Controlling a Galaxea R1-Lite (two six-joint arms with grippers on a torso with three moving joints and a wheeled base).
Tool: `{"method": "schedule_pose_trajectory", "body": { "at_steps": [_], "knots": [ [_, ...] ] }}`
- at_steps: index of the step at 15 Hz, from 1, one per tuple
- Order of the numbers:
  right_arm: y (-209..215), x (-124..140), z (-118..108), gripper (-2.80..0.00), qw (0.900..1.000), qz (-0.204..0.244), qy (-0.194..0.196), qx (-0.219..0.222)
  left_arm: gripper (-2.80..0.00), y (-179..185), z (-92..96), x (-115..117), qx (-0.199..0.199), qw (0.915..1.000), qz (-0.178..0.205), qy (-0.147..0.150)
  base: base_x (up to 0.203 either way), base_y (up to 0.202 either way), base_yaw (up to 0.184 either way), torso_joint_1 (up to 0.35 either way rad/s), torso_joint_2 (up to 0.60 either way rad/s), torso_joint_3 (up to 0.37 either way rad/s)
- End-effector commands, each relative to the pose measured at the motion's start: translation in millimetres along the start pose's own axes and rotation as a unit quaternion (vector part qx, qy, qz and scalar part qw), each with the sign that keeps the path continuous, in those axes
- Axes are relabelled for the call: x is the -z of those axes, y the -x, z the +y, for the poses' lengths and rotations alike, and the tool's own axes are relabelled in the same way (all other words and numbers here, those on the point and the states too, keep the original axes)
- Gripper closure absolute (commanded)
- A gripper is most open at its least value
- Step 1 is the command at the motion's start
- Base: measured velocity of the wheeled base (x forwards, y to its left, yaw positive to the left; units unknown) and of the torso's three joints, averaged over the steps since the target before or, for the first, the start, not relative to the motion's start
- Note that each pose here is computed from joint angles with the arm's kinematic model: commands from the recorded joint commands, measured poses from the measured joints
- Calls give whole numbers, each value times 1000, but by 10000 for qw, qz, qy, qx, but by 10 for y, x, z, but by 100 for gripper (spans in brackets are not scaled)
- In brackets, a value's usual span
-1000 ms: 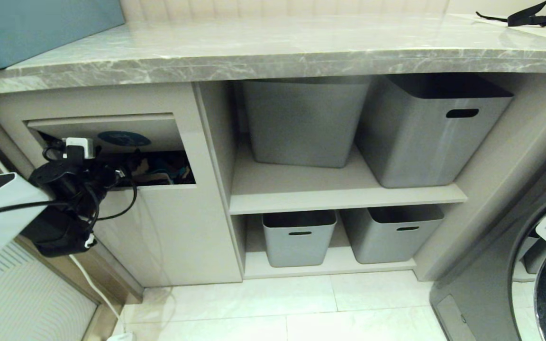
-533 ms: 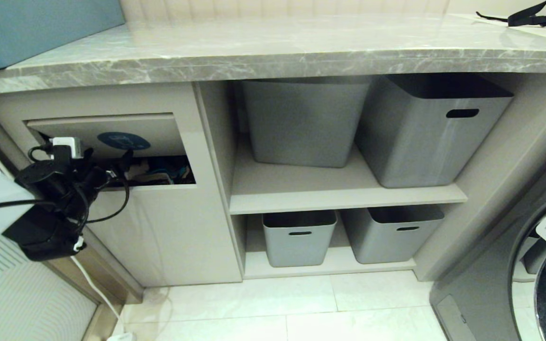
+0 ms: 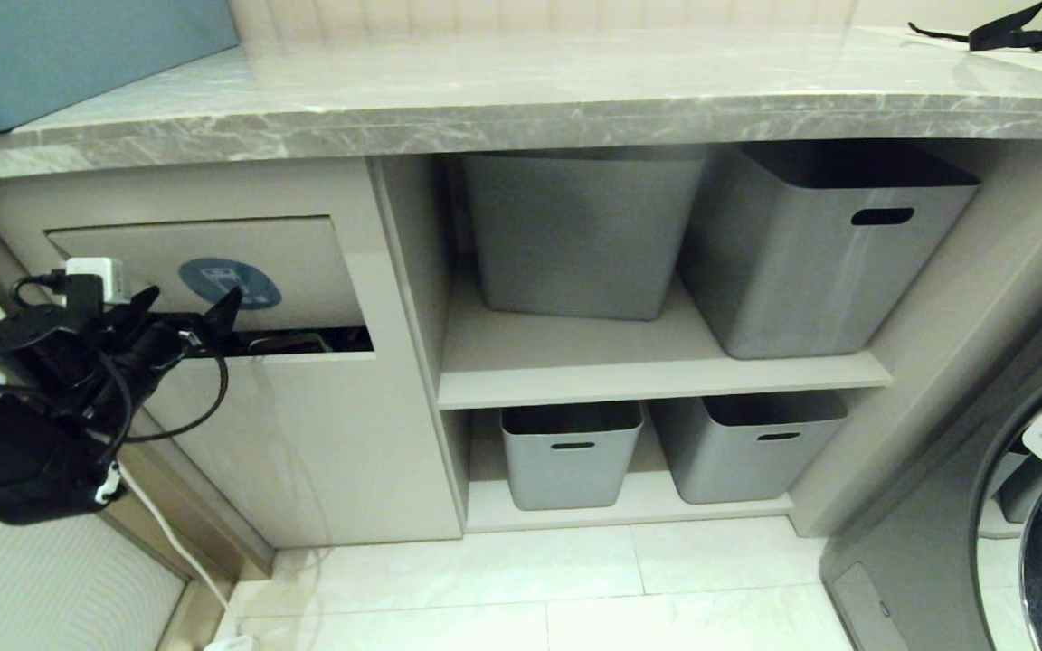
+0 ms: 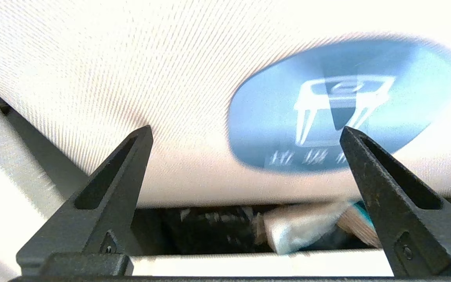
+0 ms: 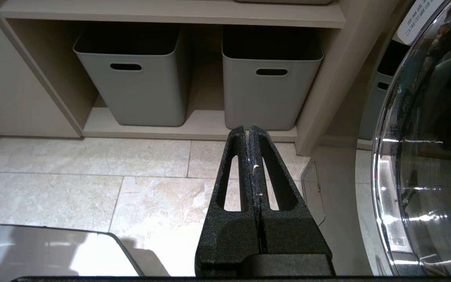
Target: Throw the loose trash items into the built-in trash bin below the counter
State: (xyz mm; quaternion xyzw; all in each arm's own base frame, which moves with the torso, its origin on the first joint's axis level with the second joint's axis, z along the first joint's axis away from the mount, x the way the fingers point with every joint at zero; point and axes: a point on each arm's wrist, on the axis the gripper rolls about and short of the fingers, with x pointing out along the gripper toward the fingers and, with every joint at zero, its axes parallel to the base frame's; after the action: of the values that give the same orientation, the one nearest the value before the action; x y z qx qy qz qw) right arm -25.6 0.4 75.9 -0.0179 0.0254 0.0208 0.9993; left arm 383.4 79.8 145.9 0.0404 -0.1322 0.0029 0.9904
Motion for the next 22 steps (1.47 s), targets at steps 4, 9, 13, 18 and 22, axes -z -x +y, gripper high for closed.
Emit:
{"method": "schedule_pose_trajectory", "body": {
  "at_steps": [4, 9, 13, 18, 22],
  "knots": [
    [0, 3, 0, 0, 10000, 2, 2, -4, -280, 428, -65, -335, -34, 10000, -4, 4, 0, 0, 0, 0, 0, 0],
    [1, 0, 0, 0, 10000, -4, 2, -4, -280, 668, -68, -466, -92, 9999, 53, 8, 0, 0, 0, 0, 0, 0],
    [1, 0, 0, 0, 10000, -4, 2, -4, -280, 1168, -186, -674, -73, 9998, 187, 46, 0, 0, 0, 0, 0, 0],
    [-1, 3, 0, 0, 10000, 10, 2, -4, -280, 2091, -400, -992, -100, 9997, 59, 207, 0, 0, 0, 0, 0, 0],
    [0, 3, 0, 0, 10000, 2, 2, -4, -280, 2684, -537, -1296, -109, 9984, -424, 345, 0, 0, 0, 0, 0, 0]
  ]
}}
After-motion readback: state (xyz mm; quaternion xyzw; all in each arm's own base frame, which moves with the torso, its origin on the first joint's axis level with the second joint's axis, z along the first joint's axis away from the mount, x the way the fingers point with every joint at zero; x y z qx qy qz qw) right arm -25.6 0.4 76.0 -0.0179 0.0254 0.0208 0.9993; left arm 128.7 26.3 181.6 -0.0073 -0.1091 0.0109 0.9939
